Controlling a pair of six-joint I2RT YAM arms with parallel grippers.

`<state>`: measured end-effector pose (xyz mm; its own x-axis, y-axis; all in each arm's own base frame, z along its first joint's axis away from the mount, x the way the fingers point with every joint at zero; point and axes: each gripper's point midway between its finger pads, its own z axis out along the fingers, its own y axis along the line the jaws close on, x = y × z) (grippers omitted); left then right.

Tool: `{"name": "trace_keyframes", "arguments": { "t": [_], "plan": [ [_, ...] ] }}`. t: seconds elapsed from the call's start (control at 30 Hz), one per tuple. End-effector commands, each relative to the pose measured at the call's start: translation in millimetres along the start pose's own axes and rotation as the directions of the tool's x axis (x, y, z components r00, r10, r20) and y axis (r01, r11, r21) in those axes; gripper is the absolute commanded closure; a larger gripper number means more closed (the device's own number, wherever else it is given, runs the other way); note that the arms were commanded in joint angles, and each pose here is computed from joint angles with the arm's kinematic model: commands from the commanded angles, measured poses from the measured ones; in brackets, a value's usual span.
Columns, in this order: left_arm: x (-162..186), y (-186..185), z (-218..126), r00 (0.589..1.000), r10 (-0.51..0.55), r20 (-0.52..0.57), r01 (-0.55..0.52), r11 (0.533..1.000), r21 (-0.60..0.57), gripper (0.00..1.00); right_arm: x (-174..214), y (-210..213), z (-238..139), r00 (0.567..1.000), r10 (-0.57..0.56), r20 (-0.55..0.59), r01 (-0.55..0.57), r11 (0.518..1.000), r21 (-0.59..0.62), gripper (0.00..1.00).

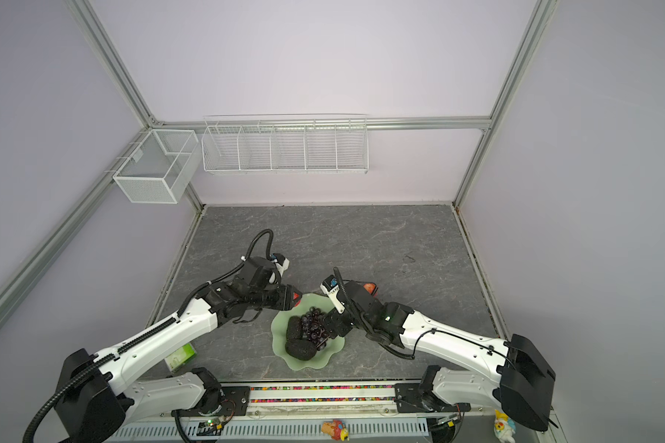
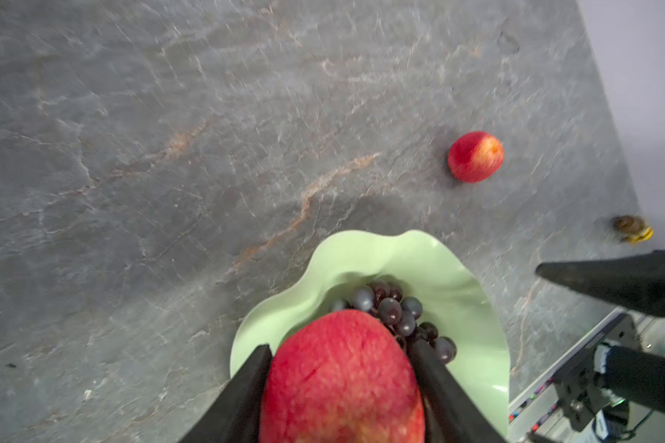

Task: Place and organize the fake fruits in the fruit bowl
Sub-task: 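Grasp the red apple with the left gripper and carry it over the bowl, then release the apple into the bowl with the left gripper while the right grasps another apple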

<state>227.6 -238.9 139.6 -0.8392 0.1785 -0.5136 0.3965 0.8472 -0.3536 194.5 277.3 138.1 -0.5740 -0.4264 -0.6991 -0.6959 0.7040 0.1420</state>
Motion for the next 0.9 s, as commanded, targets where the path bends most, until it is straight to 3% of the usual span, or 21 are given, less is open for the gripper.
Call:
{"name": "trace_keyframes", "arguments": {
  "t": [0.0, 0.17, 0.47, 0.57, 0.63, 0.73, 0.87],
  "plan": [
    [16, -7, 6, 0.994, 0.069, -0.081, -0.071, 0.997, -0.020, 0.44, 6, -16, -7, 0.998, 0.063, 0.002, -0.063, 0.997, 0.048, 0.12],
    [17, -10, 16, 0.989, 0.098, -0.106, -0.104, 0.993, -0.047, 0.42, 3, -17, -14, 0.997, 0.074, 0.027, -0.075, 0.997, 0.036, 0.12],
    [15, -9, 19, 0.987, 0.121, -0.108, -0.128, 0.990, -0.065, 0.29, 2, -13, -9, 0.996, 0.083, 0.029, -0.083, 0.996, 0.010, 0.11],
    [7, -12, 12, 0.989, 0.126, -0.076, -0.131, 0.989, -0.064, 0.28, 6, -27, -9, 0.993, 0.117, 0.022, -0.118, 0.990, 0.078, 0.11],
    [-1, -22, 0, 0.989, 0.143, -0.034, -0.145, 0.989, -0.037, 0.27, 13, -48, -10, 0.979, 0.202, 0.024, -0.203, 0.969, 0.140, 0.11],
    [-9, -48, -20, 0.979, 0.199, 0.044, -0.201, 0.979, 0.042, 0.25, 29, -92, -13, 0.926, 0.374, 0.049, -0.375, 0.896, 0.238, 0.11],
    [-2, -95, -41, 0.934, 0.342, 0.103, -0.354, 0.921, 0.160, 0.18, 43, -129, -19, 0.878, 0.473, 0.071, -0.468, 0.820, 0.330, 0.11]
  ]
}}
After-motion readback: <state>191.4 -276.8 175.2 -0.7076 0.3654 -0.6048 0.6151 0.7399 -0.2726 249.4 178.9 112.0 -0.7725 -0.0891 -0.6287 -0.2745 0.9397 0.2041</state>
